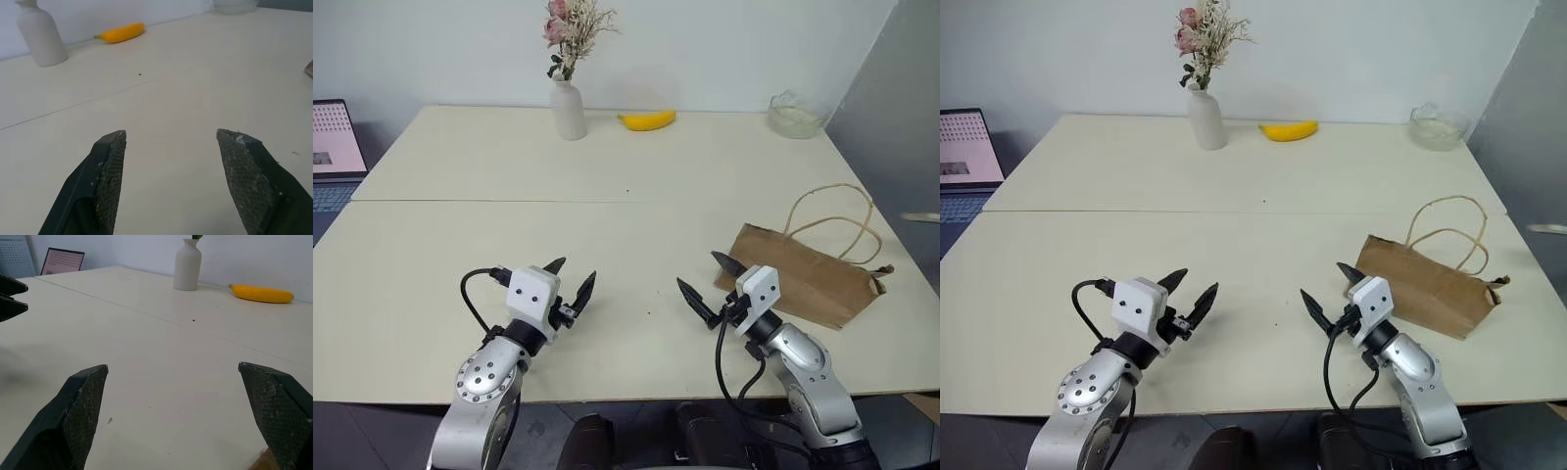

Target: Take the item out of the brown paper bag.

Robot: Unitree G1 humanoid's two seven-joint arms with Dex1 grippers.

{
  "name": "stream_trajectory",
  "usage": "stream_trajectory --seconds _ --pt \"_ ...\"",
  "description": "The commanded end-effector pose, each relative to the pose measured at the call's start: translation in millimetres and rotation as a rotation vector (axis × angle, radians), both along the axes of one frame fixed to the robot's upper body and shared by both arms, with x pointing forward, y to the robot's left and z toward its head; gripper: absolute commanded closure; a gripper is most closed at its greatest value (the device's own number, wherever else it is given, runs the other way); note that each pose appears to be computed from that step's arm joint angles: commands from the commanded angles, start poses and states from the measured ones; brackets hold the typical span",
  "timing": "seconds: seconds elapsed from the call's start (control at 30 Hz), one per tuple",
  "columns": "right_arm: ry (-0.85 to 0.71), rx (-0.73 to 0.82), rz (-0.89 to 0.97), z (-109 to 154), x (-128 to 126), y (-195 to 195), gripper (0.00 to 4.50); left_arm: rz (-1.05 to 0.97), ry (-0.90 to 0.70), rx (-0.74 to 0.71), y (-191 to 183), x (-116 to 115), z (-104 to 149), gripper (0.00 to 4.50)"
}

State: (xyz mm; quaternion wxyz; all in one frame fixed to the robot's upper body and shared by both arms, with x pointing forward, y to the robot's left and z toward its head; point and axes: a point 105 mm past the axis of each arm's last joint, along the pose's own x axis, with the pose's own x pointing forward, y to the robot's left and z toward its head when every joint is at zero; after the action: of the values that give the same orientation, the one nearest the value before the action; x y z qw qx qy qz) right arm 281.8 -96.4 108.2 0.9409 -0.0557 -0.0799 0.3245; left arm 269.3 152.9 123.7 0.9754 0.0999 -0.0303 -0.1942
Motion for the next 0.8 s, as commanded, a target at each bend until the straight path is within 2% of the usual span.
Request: stream_trajectory --seconds 0.03,0.43,0.6,0.67,0.8 --pt "-0.074 0.006 -0.001 17 -2 -4 0.0 -0.037 -0.057 -0.008 -7 -1 17 1.42" --pt "-0.084 -0.002 0.006 18 -1 1 0.0 -0.103 -0.04 0.042 -14 -4 19 1.42" --pt "-0.112 -0.024 -0.011 25 -10 -7 0.0 -0.286 -0.064 0.027 -31 0 37 1.42" --pt "-0.132 -0.025 -0.037 35 -19 -15 0.0 -0.445 -0.056 -0.026 -48 -5 50 1.42" --pt "-0.083 -0.095 -0.092 38 -44 -42 0.0 -0.669 -0.005 0.027 -70 -11 55 1.42"
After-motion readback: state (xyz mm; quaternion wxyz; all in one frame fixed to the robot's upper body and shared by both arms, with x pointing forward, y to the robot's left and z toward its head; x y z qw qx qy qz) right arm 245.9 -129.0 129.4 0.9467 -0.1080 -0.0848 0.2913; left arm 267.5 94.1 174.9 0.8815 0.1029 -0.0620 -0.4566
